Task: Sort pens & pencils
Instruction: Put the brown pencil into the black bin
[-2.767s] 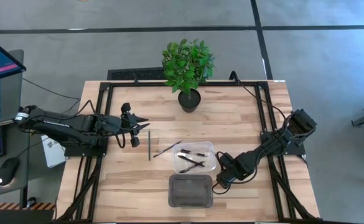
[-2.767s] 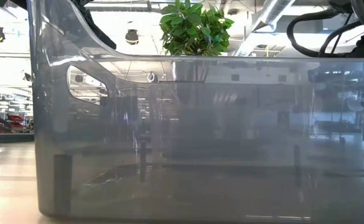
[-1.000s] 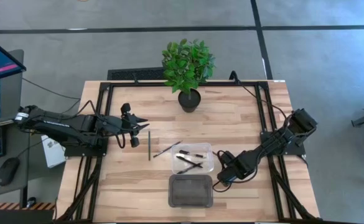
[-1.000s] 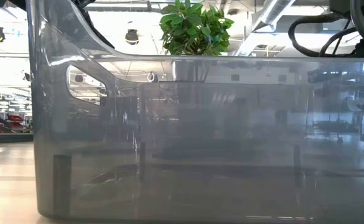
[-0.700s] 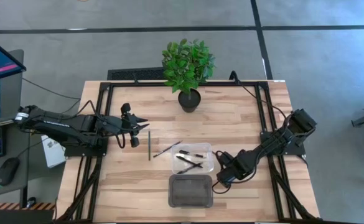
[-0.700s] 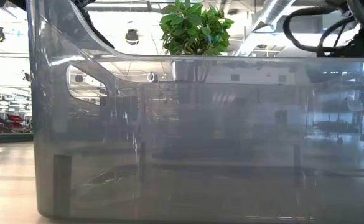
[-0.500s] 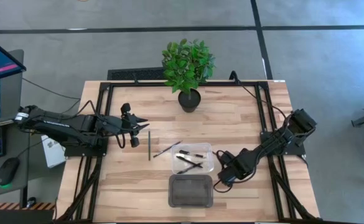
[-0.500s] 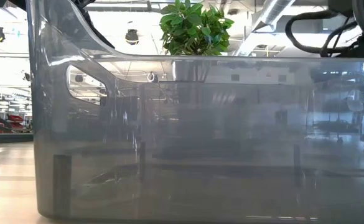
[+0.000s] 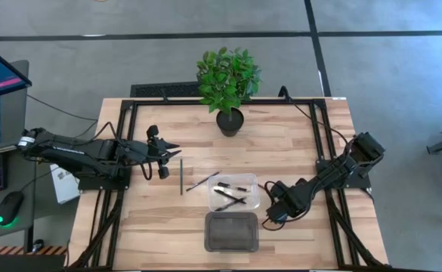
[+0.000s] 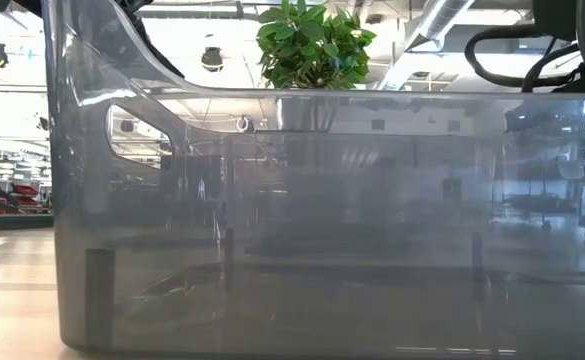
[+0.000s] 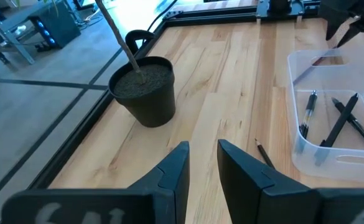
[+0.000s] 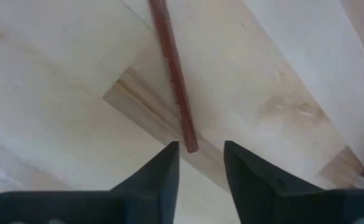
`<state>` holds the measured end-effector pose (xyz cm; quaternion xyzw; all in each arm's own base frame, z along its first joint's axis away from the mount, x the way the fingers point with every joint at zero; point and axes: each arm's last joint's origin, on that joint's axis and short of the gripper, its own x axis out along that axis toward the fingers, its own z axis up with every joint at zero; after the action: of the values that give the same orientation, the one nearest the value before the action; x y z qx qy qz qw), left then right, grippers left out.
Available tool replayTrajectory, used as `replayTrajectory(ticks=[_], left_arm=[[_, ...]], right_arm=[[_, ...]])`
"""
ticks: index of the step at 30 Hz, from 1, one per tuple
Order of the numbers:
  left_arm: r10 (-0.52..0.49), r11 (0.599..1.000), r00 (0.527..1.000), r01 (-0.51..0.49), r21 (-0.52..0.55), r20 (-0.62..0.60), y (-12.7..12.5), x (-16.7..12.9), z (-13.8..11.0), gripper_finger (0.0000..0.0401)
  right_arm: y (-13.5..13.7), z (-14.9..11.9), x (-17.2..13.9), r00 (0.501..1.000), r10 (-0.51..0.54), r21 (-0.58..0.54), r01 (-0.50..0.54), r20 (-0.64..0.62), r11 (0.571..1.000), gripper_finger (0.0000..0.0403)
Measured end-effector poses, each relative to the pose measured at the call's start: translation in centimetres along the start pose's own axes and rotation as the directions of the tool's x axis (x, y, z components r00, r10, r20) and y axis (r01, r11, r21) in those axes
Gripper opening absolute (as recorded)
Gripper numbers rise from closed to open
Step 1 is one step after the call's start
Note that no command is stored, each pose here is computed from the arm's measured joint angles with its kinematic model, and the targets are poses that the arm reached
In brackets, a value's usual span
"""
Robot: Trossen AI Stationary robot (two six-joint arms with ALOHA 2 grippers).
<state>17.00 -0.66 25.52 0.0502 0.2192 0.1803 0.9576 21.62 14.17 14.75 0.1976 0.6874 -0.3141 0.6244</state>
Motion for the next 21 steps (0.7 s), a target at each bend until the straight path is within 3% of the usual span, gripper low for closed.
replayTrajectory(ticks=[9,21], left_arm=[[0.000,1.000,1.000,0.000,0.000,0.000,0.00,0.00,0.00,0.0074],[0.001,1.000,1.000,-0.001,0.028,-0.001,0.01,0.00,-0.01,0.0074]], right_arm=[[0.00,0.07,-0.01,1.000,0.002,-0.077,-0.002,0.001,0.997,0.0248],[0.42,0.86,-0.02,0.998,0.064,-0.087,-0.063,0.011,0.994,0.0239]])
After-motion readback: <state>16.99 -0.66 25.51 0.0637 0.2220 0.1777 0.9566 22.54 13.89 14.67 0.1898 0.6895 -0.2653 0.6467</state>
